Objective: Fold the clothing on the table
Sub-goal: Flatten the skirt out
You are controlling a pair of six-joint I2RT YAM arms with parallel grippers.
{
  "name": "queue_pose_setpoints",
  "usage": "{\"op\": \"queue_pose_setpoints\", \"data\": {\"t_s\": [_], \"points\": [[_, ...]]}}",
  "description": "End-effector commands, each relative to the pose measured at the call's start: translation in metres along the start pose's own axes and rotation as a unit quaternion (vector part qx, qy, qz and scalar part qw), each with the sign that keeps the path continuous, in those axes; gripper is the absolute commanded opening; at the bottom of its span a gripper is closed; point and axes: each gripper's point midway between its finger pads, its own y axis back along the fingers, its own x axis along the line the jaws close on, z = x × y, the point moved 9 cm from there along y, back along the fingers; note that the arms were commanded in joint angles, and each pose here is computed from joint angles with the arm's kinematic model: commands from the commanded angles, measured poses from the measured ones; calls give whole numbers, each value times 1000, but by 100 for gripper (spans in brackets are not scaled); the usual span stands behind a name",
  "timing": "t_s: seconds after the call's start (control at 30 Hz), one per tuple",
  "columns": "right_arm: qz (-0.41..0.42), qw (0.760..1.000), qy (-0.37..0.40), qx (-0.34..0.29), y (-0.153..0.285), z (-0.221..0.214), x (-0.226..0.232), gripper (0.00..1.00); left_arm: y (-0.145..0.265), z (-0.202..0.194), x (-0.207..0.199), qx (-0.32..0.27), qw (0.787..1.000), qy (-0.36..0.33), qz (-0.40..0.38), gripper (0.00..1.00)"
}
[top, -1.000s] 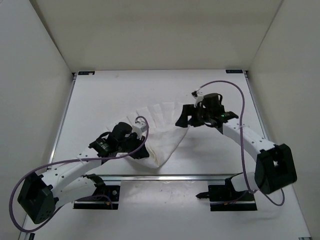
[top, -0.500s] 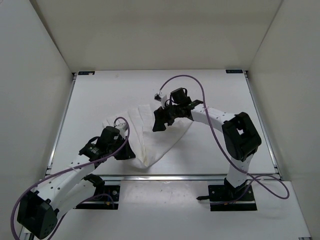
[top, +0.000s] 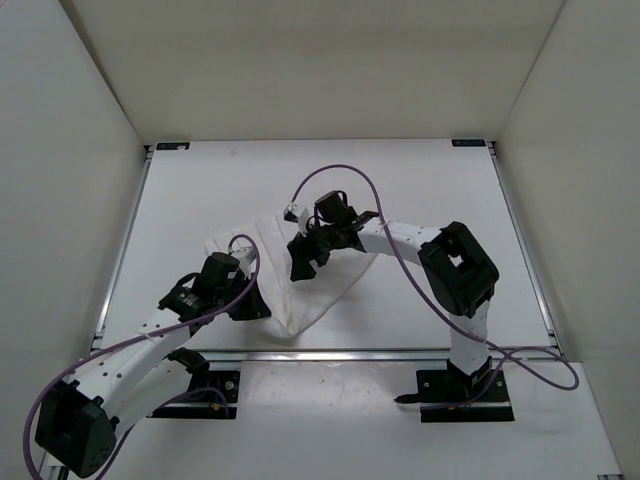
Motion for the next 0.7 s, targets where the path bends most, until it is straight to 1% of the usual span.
{"op": "queue_pose_setpoints", "data": {"t_s": [0.0,0.17,0.3,0.4,0.43,0.47,0.5,0.53,0.57,0.6,0.67], "points": [[-36,996,61,-46,-1,34,-15,75,5,0,-5,-3,1000,-10,-18,0],[-48,995,67,-58,-2,49,-32,74,6,-2,-3,-3,1000,-8,-18,0],[-30,997,55,-54,-11,44,-42,72,4,-5,-1,2,1000,-2,-17,0],[-8,998,46,-46,-16,39,-38,71,5,-2,-2,-3,1000,0,-19,0],[-13,998,46,-42,-16,35,-38,71,4,-4,-1,-2,1000,2,-18,0],[-11,998,49,-34,-21,30,-35,67,6,-3,-1,-3,1000,-1,-22,0],[-14,998,50,-28,-21,27,-34,60,6,-2,-2,-6,1000,0,-21,0],[-10,999,40,-23,-23,22,-32,56,5,-4,-1,-4,1000,2,-20,0],[-3,999,38,-25,-23,22,-32,50,5,-4,0,-1,1000,4,-18,0],[2,999,31,-26,-22,21,-33,48,5,-2,0,-6,1000,4,-20,0],[14,999,22,-31,-23,20,-30,49,4,-2,-1,-1,1000,2,-23,0]]}}
